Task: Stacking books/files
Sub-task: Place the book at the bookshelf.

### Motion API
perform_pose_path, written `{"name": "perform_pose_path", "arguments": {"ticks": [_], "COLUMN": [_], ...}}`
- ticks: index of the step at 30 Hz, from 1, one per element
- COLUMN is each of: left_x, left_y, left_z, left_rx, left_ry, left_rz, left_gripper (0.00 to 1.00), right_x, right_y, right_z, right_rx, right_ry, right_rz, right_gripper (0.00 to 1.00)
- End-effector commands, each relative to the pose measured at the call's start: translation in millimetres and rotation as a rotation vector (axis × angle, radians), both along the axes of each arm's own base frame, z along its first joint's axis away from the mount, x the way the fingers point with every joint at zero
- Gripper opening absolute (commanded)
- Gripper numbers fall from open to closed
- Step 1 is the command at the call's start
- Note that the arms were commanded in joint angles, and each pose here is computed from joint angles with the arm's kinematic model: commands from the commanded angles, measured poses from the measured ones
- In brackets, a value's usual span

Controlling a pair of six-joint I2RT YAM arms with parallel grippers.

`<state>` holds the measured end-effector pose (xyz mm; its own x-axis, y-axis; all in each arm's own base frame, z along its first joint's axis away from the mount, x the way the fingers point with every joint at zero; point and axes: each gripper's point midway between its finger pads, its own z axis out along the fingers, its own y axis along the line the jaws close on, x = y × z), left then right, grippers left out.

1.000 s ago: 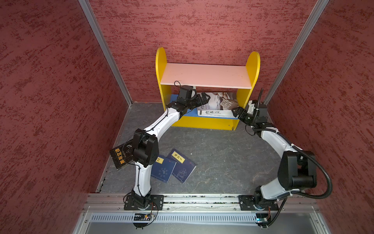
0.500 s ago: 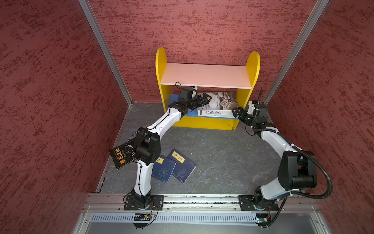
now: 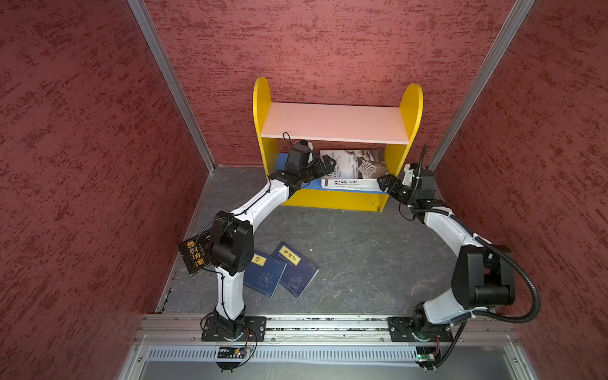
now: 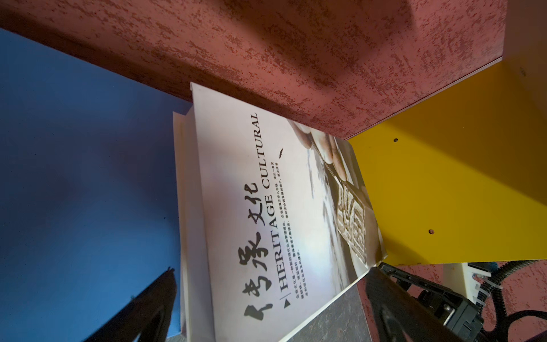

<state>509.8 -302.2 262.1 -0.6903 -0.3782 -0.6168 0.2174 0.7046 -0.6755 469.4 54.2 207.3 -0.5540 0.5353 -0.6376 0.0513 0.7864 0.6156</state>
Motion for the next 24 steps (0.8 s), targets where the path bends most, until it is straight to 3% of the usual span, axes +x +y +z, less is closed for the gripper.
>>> {"name": "perform_pose_path", "arguments": {"ticks": [1, 11, 24], "left_x": [0.9, 17.6, 14.7], "left_y": [-6.2, -19.2, -41.1], "left_z": [3.5, 3.2, 6.9], "left_rx": [-0.022, -0.052, -0.111], "left_ry": [-0.003, -0.008, -0.009], "left_rz": [-0.029, -0.116, -0.251], "left_gripper": [0.99, 0.98, 0.96], "right_x": [0.4, -5.2, -10.8], "right_y": [-1.9, -1.8, -2.7], "right_z": [4.0, 5.1, 9.0], "right_rx": [-0.013, -0.020, -0.028], "right_ry": [-0.018, -0.016, -0.023], "right_rz": [-0.008, -0.003, -0.005], "right_gripper": [0.94, 0.94, 0.94]}}
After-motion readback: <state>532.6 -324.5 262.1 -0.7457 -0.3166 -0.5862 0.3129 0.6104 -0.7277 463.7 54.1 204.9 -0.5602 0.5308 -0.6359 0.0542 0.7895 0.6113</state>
